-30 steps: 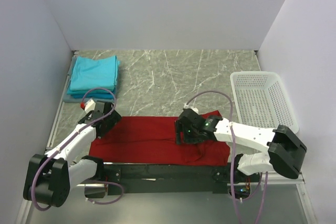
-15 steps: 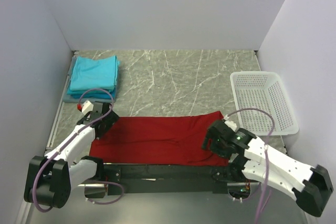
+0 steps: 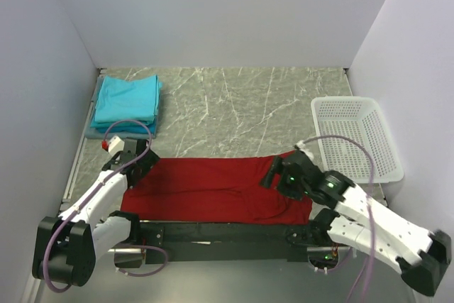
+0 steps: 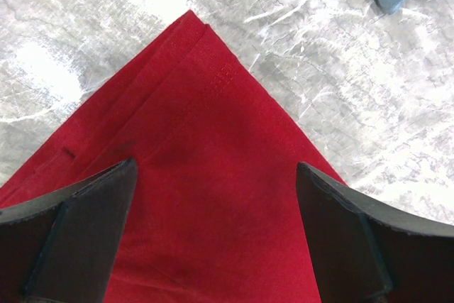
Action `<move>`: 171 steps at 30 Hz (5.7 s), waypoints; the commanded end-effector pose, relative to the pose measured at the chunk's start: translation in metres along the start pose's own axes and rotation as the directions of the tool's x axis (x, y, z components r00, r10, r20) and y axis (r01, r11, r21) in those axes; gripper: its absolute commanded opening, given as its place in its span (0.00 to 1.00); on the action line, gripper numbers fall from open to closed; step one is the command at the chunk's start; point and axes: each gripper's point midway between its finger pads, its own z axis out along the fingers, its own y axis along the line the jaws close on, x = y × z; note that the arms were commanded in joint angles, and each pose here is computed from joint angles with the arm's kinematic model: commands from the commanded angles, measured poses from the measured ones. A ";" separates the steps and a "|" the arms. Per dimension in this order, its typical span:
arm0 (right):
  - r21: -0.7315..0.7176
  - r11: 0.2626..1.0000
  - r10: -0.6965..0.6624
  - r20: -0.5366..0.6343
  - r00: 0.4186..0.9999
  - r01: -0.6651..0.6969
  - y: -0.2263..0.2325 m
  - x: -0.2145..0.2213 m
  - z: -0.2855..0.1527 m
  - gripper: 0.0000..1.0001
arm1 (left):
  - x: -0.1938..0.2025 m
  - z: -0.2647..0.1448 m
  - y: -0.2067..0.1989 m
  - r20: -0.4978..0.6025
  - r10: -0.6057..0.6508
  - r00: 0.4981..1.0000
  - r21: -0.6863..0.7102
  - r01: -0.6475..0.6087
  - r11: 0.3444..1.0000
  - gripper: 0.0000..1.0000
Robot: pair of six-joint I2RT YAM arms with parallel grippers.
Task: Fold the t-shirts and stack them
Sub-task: Fold the tshirt
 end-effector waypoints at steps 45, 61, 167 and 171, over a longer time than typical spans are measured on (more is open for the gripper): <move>0.250 0.964 -0.075 -0.047 0.996 0.085 -0.006 -0.104 0.153 0.93 | 0.044 -0.029 -0.063 -0.235 0.097 0.967 0.364 -0.005 0.931 0.99; 0.124 0.968 -0.207 -0.100 0.973 0.218 0.100 -0.257 0.252 0.92 | 0.070 -0.034 -0.090 -0.330 0.061 0.942 0.392 0.078 0.917 0.99; -0.157 0.951 -0.283 -0.095 0.954 0.267 0.035 0.005 0.057 0.94 | 0.196 -0.102 -0.023 -0.389 0.552 0.737 0.586 -0.264 0.766 0.38; -0.152 0.946 -0.310 -0.159 0.938 0.287 0.025 0.025 0.055 0.92 | 0.194 -0.095 -0.022 -0.386 0.531 0.754 0.551 -0.273 0.788 0.24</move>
